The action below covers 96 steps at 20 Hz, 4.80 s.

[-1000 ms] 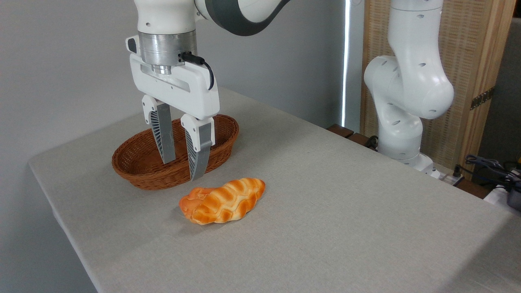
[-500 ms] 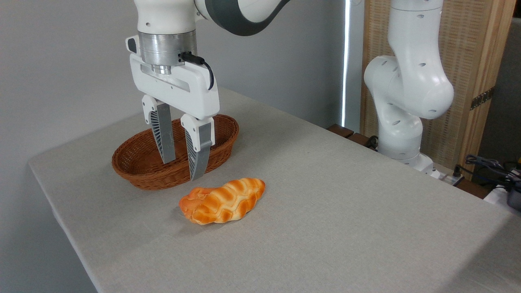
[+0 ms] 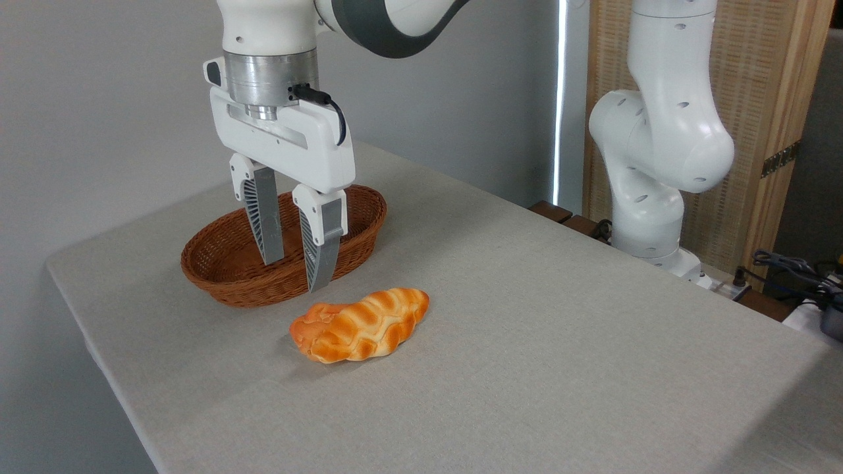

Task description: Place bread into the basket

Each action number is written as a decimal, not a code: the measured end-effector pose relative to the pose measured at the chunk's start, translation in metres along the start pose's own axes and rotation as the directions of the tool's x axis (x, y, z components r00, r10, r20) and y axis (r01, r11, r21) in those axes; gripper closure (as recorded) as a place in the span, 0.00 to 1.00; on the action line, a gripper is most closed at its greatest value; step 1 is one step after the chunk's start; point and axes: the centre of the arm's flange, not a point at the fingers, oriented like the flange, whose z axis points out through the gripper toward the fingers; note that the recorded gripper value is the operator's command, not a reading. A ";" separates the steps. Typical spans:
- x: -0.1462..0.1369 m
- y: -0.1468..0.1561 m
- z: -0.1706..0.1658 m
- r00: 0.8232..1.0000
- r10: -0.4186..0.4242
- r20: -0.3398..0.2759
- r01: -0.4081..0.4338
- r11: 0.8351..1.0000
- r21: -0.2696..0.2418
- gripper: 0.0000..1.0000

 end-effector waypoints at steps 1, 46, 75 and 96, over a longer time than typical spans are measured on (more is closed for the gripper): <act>0.000 0.000 0.000 1.000 0.001 0.000 -0.001 1.000 0.000 0.00; -0.067 0.004 0.121 0.933 0.300 0.200 -0.263 0.946 -0.189 0.00; -0.075 -0.009 0.141 0.900 0.340 0.274 -0.300 0.937 -0.176 0.60; 0.050 0.149 0.024 0.949 0.291 -0.123 -0.314 0.916 -0.252 0.00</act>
